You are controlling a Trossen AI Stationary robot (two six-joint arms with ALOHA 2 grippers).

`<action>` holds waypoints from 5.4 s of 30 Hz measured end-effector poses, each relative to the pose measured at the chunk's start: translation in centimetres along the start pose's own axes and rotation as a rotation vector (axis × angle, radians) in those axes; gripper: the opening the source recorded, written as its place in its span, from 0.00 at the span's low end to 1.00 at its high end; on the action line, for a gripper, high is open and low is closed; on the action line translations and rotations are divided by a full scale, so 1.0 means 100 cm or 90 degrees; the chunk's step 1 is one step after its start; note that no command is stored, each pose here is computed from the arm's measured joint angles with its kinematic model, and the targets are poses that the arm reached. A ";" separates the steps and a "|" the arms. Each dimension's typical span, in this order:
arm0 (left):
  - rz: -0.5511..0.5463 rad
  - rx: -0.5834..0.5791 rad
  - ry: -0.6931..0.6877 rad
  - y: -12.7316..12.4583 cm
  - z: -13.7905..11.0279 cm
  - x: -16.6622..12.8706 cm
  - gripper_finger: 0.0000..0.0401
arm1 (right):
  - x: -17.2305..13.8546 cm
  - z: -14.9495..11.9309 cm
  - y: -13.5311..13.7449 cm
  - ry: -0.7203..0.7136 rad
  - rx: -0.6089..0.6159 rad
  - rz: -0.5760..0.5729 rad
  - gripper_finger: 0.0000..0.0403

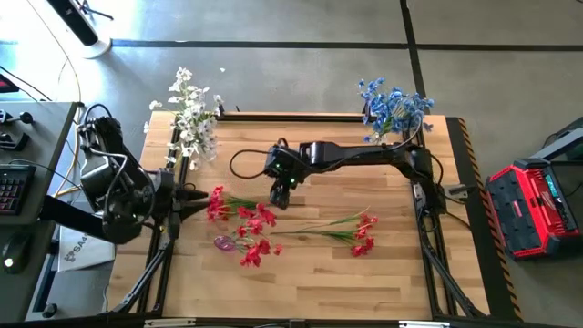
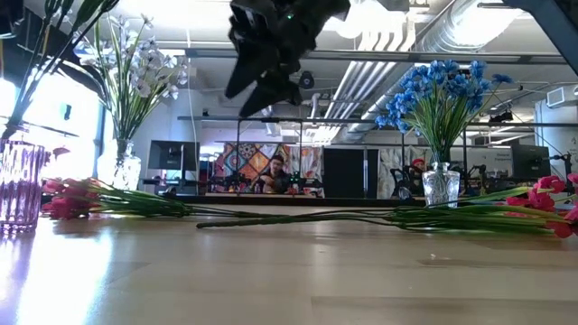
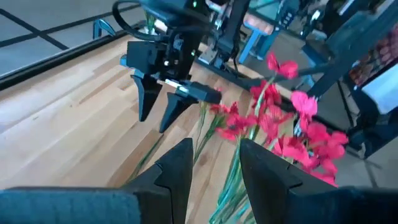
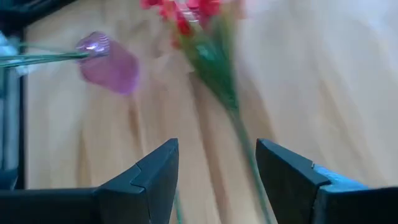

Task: Sort flowers into vase by color
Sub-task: Put the left red flowers into the purple vase

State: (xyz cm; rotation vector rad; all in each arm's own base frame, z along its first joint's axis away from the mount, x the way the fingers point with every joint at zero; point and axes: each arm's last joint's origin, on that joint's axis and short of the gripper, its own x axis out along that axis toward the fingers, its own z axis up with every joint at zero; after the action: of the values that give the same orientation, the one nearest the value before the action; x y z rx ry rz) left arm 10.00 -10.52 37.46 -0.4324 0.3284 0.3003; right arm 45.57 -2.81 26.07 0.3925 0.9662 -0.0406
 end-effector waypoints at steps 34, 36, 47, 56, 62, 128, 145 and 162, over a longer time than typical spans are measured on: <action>0.019 -0.010 -0.029 0.013 0.012 -0.001 0.30 | 0.142 -0.024 -0.030 0.000 -0.214 -0.026 0.26; 0.019 -0.012 -0.029 0.013 0.012 -0.001 0.30 | 0.142 -0.024 -0.032 0.003 -0.196 -0.020 0.12; 0.021 -0.014 -0.035 0.014 0.013 -0.002 0.30 | 0.105 -0.015 -0.032 0.020 -0.030 -0.015 0.01; 0.029 -0.017 -0.055 0.014 0.014 -0.002 0.30 | -0.014 -0.006 -0.027 0.069 -0.069 -0.082 0.00; 0.080 -0.028 -0.145 0.017 0.019 0.000 0.30 | -0.094 -0.007 -0.017 0.003 -0.043 -0.152 0.00; -0.134 0.112 -0.317 -0.007 0.118 0.102 0.38 | -0.202 0.018 0.095 -0.563 -0.167 0.021 0.00; -0.056 0.115 -0.305 -0.001 0.115 0.104 0.49 | -0.213 0.018 0.087 -0.585 -0.145 -0.022 0.00; -0.186 0.113 -0.297 0.015 0.130 0.124 0.47 | -0.202 0.020 0.078 -0.533 -0.157 0.006 0.00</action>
State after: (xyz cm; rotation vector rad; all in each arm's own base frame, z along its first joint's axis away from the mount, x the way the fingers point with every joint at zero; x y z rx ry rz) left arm 23.85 -0.76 43.49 -0.2202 -0.1637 0.0786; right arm 37.22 0.95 45.82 0.1212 0.1362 -0.0686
